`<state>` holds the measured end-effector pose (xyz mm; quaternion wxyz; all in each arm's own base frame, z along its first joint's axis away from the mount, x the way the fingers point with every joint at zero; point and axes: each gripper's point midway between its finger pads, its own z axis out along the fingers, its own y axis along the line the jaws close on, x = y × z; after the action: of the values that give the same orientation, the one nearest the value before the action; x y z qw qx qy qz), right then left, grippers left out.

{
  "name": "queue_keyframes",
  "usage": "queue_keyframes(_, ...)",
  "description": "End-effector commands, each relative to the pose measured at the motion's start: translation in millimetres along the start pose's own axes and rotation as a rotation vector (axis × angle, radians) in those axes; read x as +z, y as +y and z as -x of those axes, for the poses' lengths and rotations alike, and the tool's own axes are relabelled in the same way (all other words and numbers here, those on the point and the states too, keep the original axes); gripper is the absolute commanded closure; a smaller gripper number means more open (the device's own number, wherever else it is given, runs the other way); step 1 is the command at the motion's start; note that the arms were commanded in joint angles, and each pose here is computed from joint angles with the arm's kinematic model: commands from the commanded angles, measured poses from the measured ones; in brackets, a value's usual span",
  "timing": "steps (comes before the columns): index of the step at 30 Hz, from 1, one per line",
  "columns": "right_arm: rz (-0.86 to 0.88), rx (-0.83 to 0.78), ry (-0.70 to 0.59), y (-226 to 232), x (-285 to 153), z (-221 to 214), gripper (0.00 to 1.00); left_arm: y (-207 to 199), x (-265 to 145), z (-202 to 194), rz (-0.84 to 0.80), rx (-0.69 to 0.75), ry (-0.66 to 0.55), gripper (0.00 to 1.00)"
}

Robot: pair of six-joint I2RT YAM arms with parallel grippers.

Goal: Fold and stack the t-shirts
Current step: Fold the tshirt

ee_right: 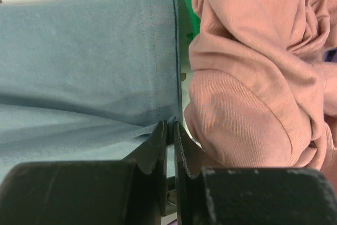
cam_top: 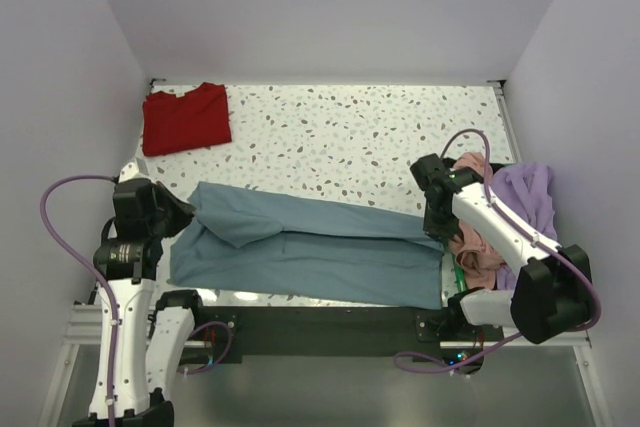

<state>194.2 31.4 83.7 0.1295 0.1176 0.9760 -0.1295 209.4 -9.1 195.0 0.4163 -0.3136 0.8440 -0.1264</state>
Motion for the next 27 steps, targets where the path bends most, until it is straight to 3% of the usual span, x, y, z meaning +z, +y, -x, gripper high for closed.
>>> queue_keyframes(1,-0.039,0.016,-0.016,-12,-11,-1,1.00,-3,-9,8,-0.005,-0.020,-0.030,1.00)
queue_keyframes(10,-0.111,-0.023,0.043,-17,-10,-14,1.00,9,-6,-7,0.025,-0.023,0.006,1.00)
queue_keyframes(11,-0.109,-0.028,0.044,-16,-11,-15,0.94,9,-5,-9,0.024,-0.024,0.010,1.00)
queue_keyframes(13,-0.109,-0.044,0.052,-15,-12,-18,0.74,13,-1,-16,0.031,-0.025,0.027,1.00)
queue_keyframes(14,-0.100,-0.054,0.046,-12,-15,-18,0.55,13,0,-17,0.029,-0.027,0.031,1.00)
queue_keyframes(17,-0.064,-0.090,0.011,-3,-26,-16,0.43,15,6,-25,0.023,-0.022,0.055,1.00)
queue_keyframes(22,0.071,-0.111,-0.103,37,-58,8,0.42,14,17,-32,0.008,-0.016,0.086,1.00)
queue_keyframes(27,0.368,-0.176,-0.236,129,-99,21,0.47,15,37,-31,0.008,0.021,0.098,1.00)
